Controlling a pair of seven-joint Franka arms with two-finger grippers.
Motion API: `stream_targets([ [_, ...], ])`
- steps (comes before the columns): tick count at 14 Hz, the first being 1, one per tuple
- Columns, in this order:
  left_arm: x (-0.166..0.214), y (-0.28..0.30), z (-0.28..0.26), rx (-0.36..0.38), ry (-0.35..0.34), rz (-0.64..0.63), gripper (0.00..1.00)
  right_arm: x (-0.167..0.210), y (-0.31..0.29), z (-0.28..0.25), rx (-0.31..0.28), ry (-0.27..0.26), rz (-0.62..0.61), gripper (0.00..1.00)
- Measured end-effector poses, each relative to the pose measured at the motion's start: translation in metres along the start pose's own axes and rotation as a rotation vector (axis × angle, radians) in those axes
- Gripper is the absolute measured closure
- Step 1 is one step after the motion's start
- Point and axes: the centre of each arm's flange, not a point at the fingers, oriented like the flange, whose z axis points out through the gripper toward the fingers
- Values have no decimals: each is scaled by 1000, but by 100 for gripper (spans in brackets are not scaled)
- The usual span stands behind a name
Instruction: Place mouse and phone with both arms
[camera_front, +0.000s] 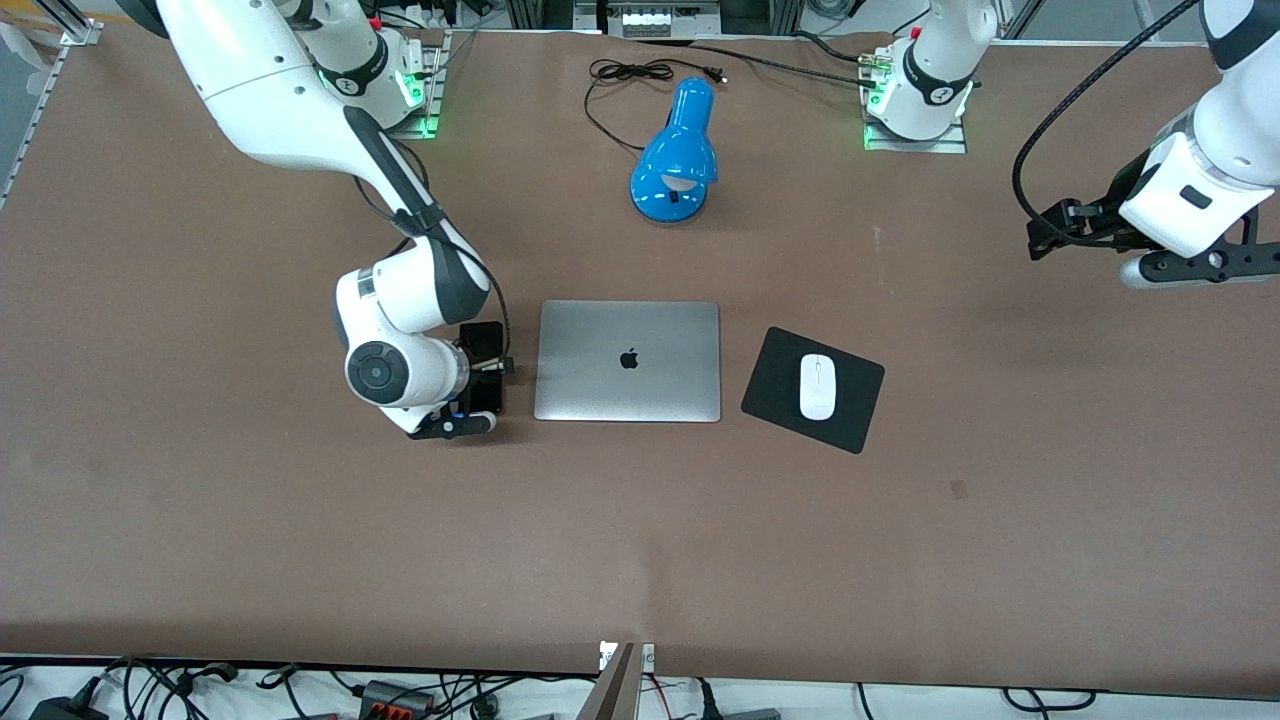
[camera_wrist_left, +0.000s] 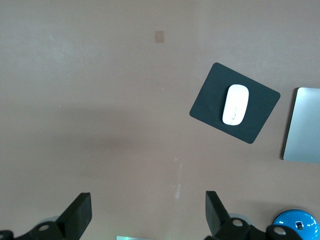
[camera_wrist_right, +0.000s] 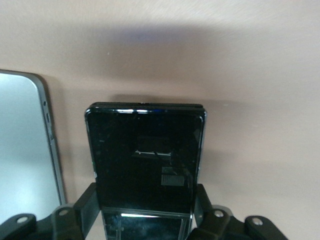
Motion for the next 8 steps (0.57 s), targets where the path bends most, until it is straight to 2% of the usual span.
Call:
stream_targets([
  [3,3,-11,3,-4,-3,16,0,-8,-14,16,-14,-8,51,21],
  [8,2,-8,2,-13,-5,52,0,-10,-17,18,-29,-7,52,21],
])
